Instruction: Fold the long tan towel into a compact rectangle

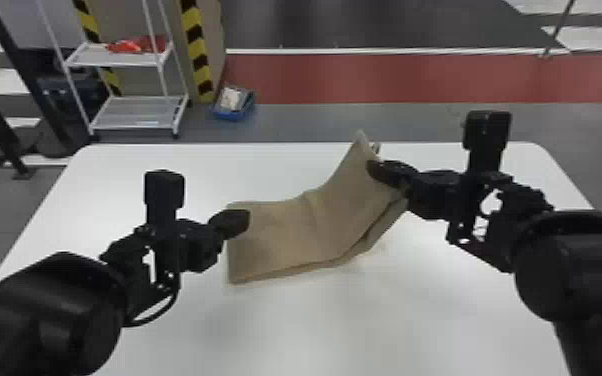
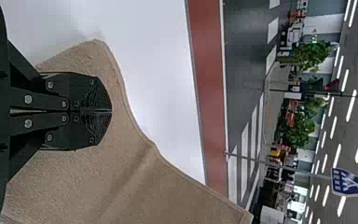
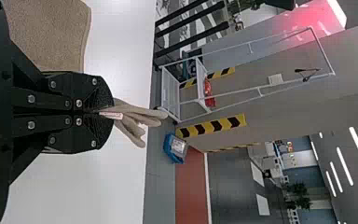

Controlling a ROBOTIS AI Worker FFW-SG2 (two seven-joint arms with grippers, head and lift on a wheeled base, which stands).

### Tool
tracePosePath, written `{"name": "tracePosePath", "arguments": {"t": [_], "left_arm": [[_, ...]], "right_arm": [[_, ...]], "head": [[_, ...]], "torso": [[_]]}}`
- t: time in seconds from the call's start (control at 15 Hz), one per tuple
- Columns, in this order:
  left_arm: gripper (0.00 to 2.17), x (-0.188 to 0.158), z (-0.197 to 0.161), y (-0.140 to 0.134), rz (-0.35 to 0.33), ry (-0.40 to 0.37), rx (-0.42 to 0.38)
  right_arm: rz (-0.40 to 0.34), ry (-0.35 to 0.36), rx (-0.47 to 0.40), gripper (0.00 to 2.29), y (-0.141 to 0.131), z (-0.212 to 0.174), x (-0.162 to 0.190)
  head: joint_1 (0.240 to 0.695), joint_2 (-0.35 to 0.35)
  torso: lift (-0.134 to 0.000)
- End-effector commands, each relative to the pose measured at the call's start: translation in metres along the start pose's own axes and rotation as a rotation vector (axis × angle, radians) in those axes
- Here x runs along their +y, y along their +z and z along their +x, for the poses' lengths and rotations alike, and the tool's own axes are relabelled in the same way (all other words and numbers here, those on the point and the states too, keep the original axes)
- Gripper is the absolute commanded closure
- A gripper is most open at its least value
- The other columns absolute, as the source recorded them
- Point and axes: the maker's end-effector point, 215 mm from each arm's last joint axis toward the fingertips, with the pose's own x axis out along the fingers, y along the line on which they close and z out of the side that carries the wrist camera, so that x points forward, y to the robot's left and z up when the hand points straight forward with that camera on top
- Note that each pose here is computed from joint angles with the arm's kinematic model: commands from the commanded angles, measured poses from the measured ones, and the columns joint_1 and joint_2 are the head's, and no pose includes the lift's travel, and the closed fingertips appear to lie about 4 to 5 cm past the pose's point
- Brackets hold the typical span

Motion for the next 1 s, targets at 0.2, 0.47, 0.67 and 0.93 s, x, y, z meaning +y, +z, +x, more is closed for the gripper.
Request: {"name": "tracePosePath", "arguments": {"t": [0.2, 0.47, 0.67, 0.93], "left_arm": [[1.92, -0.005, -0.003, -0.035, -0.01, -0.025, 0.061], [1.92, -0.01, 0.007, -0.052, -0.018, -0.036, 0.095], [1.92, -0.013, 0.007, -0.056, -0.023, -0.04, 0.102], [1.92, -0.022, 0.01, -0.055, -0.029, -0.052, 0.098]], "right_arm": [[0.002, -0.003, 0.0, 1.45, 0.011, 0.002, 0.01], [-0.01, 0.026, 0.026, 1.45, 0.015, 0.005, 0.044], [-0.023, 0.069, 0.051, 1.45, 0.003, 0.015, 0.077], [-0.015, 0.102, 0.098, 1.45, -0.028, 0.031, 0.108]], "head": [[0.695, 0.053], [0.695, 0.056], [0.695, 0.076], [0.695, 0.117]], "torso": [[-0.123], [-0.123], [-0.123], [-0.123]]}}
